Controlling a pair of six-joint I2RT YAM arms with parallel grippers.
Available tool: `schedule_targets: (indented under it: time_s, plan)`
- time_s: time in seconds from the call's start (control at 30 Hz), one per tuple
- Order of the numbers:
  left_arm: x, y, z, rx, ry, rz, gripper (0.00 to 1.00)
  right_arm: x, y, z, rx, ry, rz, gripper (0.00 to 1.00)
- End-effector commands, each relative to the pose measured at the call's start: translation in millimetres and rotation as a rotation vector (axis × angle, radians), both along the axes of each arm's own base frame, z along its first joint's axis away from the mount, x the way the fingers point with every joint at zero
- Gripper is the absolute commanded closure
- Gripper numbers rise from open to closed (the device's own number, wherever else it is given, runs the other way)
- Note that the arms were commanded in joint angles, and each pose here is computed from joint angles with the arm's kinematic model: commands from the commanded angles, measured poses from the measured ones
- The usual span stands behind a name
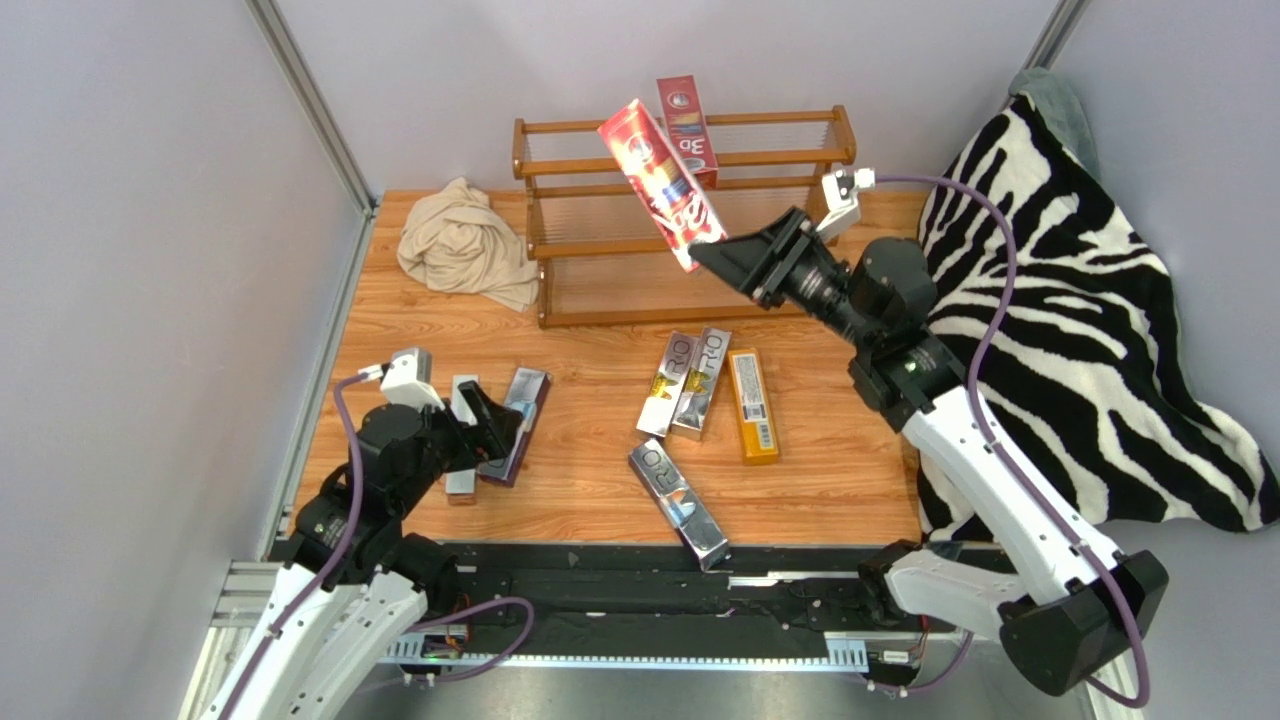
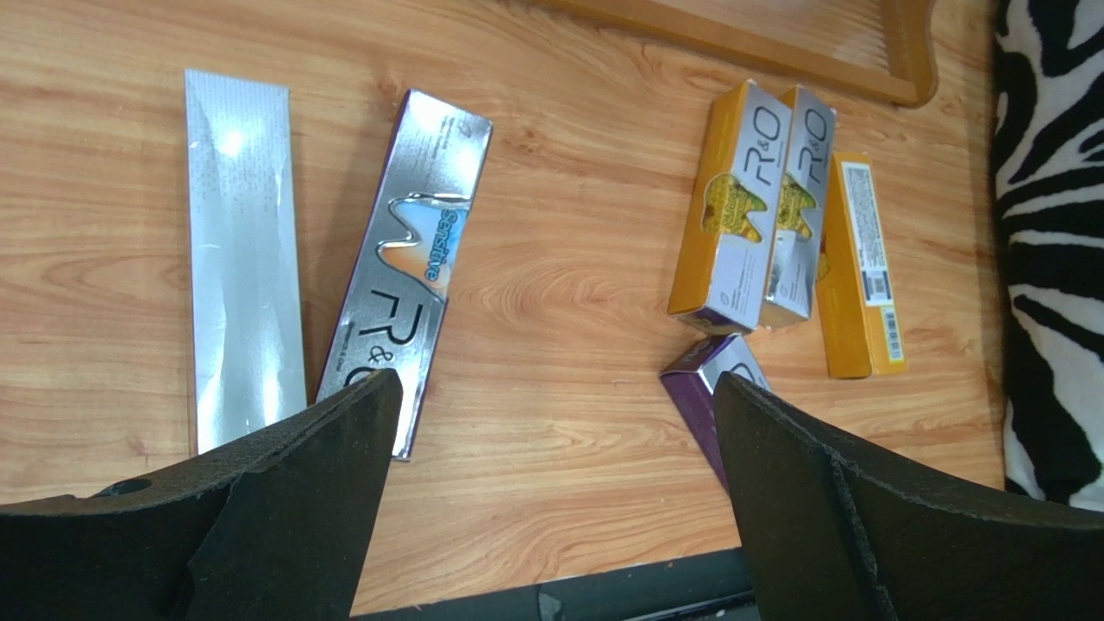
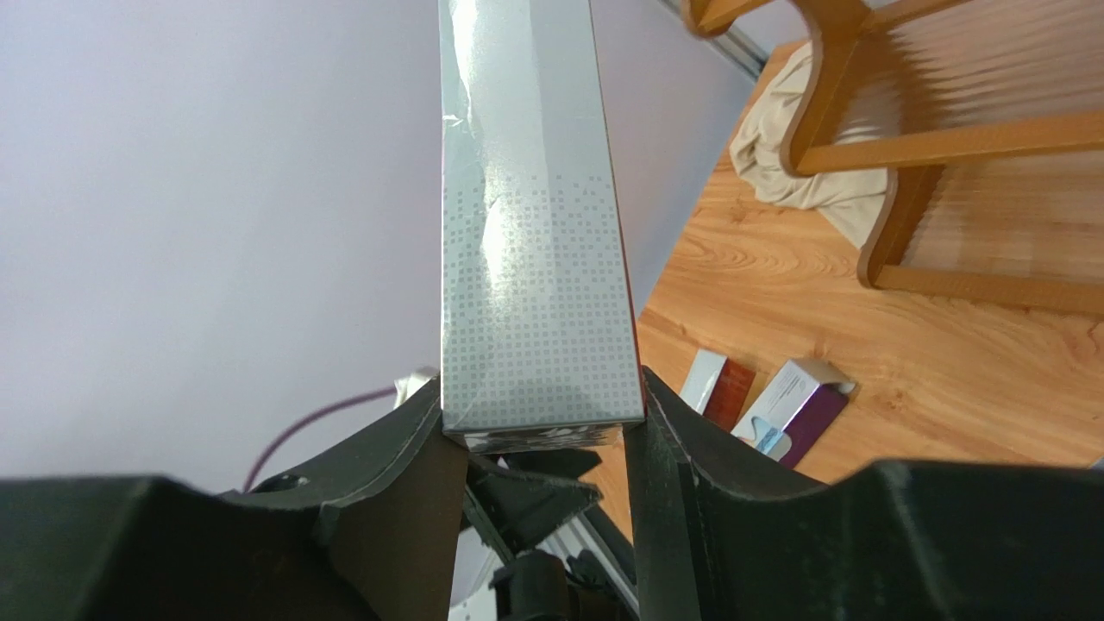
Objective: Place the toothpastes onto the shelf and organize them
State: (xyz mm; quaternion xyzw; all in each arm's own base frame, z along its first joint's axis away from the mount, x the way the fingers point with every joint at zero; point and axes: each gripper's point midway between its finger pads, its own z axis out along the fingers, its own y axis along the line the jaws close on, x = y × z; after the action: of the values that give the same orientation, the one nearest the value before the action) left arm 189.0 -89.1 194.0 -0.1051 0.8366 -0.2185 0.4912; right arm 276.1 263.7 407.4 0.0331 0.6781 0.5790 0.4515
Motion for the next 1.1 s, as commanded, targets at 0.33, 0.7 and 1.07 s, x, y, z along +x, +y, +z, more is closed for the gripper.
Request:
schedule_targets:
  time_s: [0.33,0.7,1.07]
  plan:
    - [8.1,-12.5,-9.6,-0.041,0.003,-0.026,0.02,94.8,-77.5,65.3,0.143,-0.004,-0.162,0.9]
    - [4.9,-18.9,-20.2,-0.056,0.042,-0.054,0.05,165.5,-96.9,37.2,0.188,0.124,-0.228,0.94]
    - [1.3,-33.8,-14.6,-0.101,-0.017,-0.146,0.05,202.3,-96.5,-1.1,0.232,0.241,-0.211,0.97]
